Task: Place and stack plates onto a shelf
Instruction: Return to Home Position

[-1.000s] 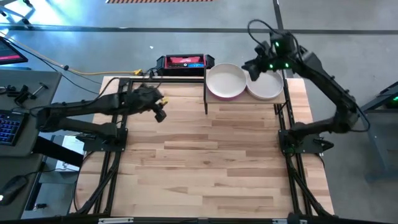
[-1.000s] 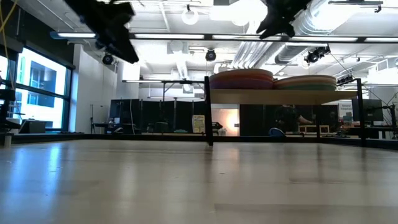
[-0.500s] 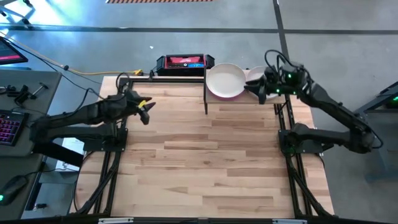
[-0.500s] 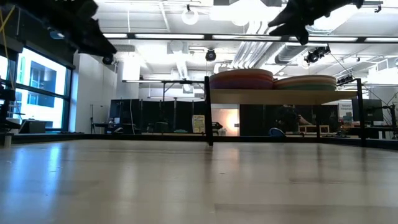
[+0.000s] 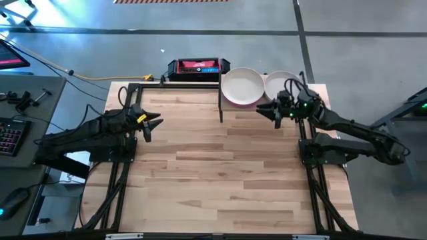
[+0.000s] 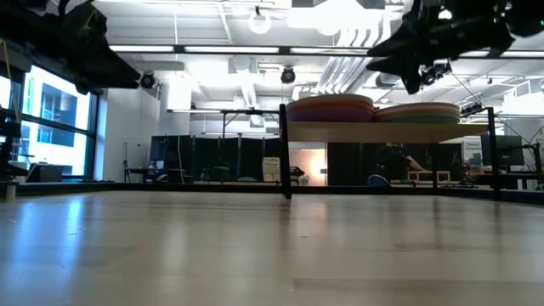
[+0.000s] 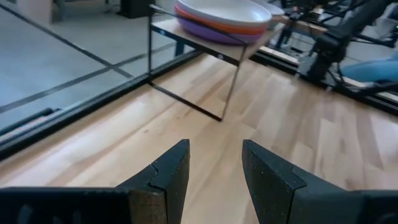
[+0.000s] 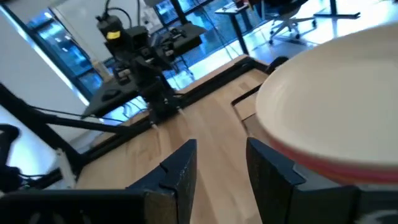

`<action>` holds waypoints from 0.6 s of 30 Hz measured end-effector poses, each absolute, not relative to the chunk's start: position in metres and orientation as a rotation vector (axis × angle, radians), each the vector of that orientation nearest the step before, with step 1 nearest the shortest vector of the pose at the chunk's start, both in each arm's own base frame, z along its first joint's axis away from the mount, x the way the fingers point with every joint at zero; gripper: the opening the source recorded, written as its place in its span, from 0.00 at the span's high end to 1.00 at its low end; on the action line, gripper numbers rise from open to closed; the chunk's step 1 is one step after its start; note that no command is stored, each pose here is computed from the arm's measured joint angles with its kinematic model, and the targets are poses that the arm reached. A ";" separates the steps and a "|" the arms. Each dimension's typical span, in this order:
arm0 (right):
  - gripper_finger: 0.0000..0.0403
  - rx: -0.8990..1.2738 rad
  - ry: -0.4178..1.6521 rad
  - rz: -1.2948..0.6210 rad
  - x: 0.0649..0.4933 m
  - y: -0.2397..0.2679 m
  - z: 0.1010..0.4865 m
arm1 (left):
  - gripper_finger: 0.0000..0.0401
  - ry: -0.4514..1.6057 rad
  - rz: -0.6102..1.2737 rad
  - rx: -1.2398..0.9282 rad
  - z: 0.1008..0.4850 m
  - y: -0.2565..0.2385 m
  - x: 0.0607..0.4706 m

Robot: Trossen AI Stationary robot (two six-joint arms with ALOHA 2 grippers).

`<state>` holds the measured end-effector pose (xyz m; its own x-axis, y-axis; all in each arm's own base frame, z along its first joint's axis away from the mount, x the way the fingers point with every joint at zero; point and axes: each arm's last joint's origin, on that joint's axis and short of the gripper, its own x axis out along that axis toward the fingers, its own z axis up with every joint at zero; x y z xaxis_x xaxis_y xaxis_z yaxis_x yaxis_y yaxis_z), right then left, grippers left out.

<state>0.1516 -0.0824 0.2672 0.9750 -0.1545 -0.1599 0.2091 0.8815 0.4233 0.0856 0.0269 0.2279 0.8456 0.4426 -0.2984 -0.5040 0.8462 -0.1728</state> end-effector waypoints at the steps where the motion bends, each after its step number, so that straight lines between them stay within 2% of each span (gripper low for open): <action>1: 0.70 0.465 0.113 -0.185 0.153 -0.081 0.262 | 0.66 0.252 0.494 -0.252 0.225 0.026 0.085; 8: 0.70 0.504 -0.010 -0.124 0.155 -0.073 0.244 | 0.66 0.220 0.403 -0.266 0.207 0.024 0.085; 18: 0.70 0.381 0.010 -0.051 0.161 -0.060 0.244 | 0.66 0.238 0.337 -0.211 0.174 0.024 0.092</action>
<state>0.1609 -0.0595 0.2437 0.9987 -0.0475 -0.0190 0.0512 0.9270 0.3715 0.0917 0.0237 0.1737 0.9163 0.3004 -0.2649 -0.3499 0.9223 -0.1643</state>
